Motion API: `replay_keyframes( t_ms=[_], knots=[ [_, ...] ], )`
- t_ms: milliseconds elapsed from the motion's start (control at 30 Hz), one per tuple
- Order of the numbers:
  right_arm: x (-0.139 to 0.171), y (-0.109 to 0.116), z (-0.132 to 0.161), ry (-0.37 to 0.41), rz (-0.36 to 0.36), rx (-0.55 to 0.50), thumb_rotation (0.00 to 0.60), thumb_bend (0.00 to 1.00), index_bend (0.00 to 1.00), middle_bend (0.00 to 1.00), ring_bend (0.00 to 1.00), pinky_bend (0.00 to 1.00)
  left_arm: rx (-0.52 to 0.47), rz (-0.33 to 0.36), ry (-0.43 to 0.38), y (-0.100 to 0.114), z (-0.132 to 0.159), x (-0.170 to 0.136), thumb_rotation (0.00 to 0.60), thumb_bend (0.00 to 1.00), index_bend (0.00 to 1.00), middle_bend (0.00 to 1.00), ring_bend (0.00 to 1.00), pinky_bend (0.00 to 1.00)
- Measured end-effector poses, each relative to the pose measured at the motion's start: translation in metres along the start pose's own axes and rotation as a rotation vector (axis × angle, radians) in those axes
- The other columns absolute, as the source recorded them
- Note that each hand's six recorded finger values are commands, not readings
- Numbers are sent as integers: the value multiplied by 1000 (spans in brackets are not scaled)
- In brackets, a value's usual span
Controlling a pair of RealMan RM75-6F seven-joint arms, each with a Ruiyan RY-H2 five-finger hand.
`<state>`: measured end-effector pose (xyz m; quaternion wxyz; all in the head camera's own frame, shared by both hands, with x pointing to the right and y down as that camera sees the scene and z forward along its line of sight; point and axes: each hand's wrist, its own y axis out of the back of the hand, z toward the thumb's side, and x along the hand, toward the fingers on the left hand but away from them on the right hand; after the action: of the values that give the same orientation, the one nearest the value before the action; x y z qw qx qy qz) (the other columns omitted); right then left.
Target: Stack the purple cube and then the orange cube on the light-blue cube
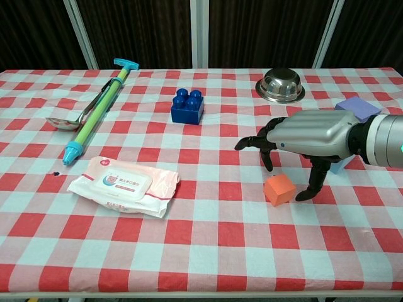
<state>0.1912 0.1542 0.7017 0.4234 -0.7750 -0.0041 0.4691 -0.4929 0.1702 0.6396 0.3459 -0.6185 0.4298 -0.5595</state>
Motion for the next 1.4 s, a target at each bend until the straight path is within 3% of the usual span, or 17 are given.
replay_keyframes(
  t_ms=[733,1100,1267,1400],
  knots=[
    [-6,-6,3,14,-9,-1,600,112,0,486,159,0,-4,-20,17,-5,-7,1,600,85,225,195,120,265],
    [-6,-7,3,18,0,-3,600,124,0,500,172,0,-8,-27,27,-6,-10,1,600,86,225,195,120,265],
    [-4,6,2,19,-33,-6,600,125,0,500,172,0,-11,-28,32,-6,-12,1,600,86,225,196,120,265],
    [0,29,-3,13,-92,-8,600,125,0,500,172,0,-11,-30,29,-7,-12,1,600,86,225,195,120,265]
  ],
)
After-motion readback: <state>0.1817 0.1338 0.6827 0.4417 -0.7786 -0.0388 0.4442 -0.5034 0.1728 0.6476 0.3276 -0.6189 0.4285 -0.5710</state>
